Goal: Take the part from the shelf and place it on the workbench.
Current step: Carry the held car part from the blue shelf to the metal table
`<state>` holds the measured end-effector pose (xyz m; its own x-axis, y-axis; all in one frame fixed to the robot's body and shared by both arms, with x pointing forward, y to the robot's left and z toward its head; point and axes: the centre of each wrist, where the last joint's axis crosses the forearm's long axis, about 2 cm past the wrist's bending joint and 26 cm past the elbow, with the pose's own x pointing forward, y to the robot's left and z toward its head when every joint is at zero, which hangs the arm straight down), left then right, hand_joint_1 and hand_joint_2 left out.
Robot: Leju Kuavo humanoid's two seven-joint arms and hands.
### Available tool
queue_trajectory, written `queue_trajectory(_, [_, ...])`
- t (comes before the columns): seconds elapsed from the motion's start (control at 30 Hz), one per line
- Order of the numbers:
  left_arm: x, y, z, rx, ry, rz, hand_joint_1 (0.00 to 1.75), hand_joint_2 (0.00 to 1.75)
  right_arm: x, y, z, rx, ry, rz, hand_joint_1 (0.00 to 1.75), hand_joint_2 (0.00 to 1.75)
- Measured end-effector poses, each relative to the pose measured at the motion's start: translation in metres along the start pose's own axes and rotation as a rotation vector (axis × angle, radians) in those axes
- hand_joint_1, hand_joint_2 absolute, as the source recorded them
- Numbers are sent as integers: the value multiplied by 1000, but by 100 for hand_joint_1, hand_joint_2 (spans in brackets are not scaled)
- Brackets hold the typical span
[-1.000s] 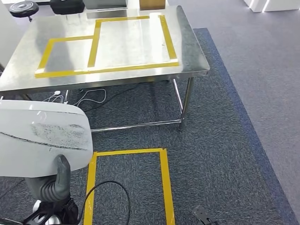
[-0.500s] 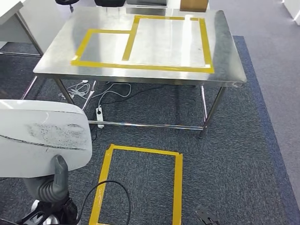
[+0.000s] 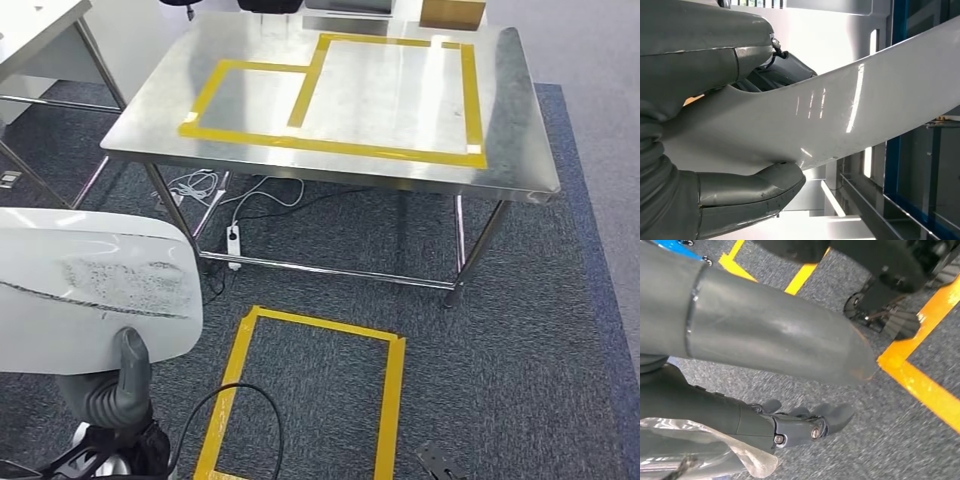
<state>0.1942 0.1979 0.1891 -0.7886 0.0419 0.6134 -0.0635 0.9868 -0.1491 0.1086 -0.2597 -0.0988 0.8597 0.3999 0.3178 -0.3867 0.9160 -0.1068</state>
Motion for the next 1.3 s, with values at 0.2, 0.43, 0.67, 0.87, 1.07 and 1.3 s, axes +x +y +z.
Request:
queue_trajectory(0.2, [0, 0, 0, 1, -1, -2, 175, 175, 1, -1, 0, 2, -1, 1, 0, 0])
queue_trajectory(0.43, [0, 1, 0, 3, -1, -2, 175, 175, 2, -2, 0, 4, -6, 3, 0, 0])
queue_trajectory(0.67, [0, 1, 1, 6, 0, -5, 175, 175, 3, -2, 0, 7, -9, 6, 0, 0])
queue_trajectory(0.87, [0, 1, 2, 7, 2, -6, 175, 175, 2, -3, 0, 9, -7, 7, 0, 0])
queue_trajectory(1.07, [0, 1, 1, 3, -3, -12, 175, 175, 2, -1, 0, 26, -12, 6, 0, 0])
queue_trajectory(1.3, [1, 2, 3, -9, -2, -26, 175, 175, 1, 0, 0, 41, -17, -6, 0, 0])
